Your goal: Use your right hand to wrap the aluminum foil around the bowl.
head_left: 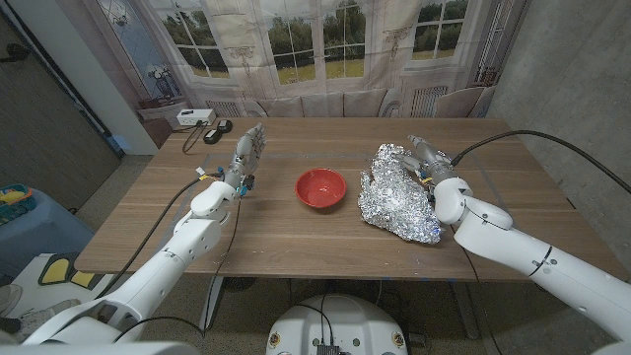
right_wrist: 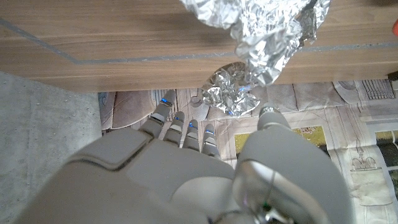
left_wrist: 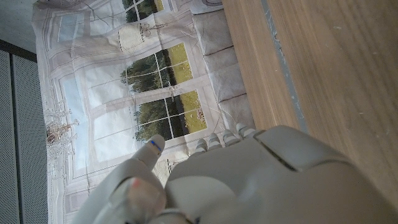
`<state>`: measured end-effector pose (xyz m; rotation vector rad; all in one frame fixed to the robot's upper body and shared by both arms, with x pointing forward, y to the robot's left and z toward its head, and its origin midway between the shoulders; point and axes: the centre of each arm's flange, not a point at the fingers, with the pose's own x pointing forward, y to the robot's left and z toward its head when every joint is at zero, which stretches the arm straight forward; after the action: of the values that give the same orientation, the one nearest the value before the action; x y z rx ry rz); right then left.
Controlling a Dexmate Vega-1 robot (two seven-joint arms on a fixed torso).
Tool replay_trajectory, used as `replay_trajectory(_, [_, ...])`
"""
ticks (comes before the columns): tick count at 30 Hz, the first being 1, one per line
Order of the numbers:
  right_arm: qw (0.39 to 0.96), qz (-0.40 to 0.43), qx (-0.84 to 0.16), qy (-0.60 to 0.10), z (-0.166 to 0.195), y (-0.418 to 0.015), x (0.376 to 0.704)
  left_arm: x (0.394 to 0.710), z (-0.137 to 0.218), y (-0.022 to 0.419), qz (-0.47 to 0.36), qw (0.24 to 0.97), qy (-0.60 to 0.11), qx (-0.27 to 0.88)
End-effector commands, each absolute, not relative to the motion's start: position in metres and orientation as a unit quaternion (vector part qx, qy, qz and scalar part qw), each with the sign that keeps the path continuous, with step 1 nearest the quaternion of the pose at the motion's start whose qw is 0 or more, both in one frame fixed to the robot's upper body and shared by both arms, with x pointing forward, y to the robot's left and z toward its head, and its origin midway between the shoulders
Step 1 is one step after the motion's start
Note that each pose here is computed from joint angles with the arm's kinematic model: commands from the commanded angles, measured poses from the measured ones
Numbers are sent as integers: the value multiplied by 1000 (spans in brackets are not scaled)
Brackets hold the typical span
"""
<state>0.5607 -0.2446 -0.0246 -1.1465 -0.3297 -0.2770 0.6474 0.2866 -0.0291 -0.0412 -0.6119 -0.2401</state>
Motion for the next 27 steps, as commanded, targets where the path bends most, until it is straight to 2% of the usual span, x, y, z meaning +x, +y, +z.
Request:
replay_trajectory(1, [800,-133,-577,-94,-26,-244,561,648,-28,287,-119,946,-302,-19])
replay_trajectory(15, [808,-79,-580,-66,-26,-241,576,647,-27,286,-117,946,-301,-18])
replay_trajectory(27, [798,-101,-586,-97,-23,-236,575,646,-28,287,-116,946,-302,-19])
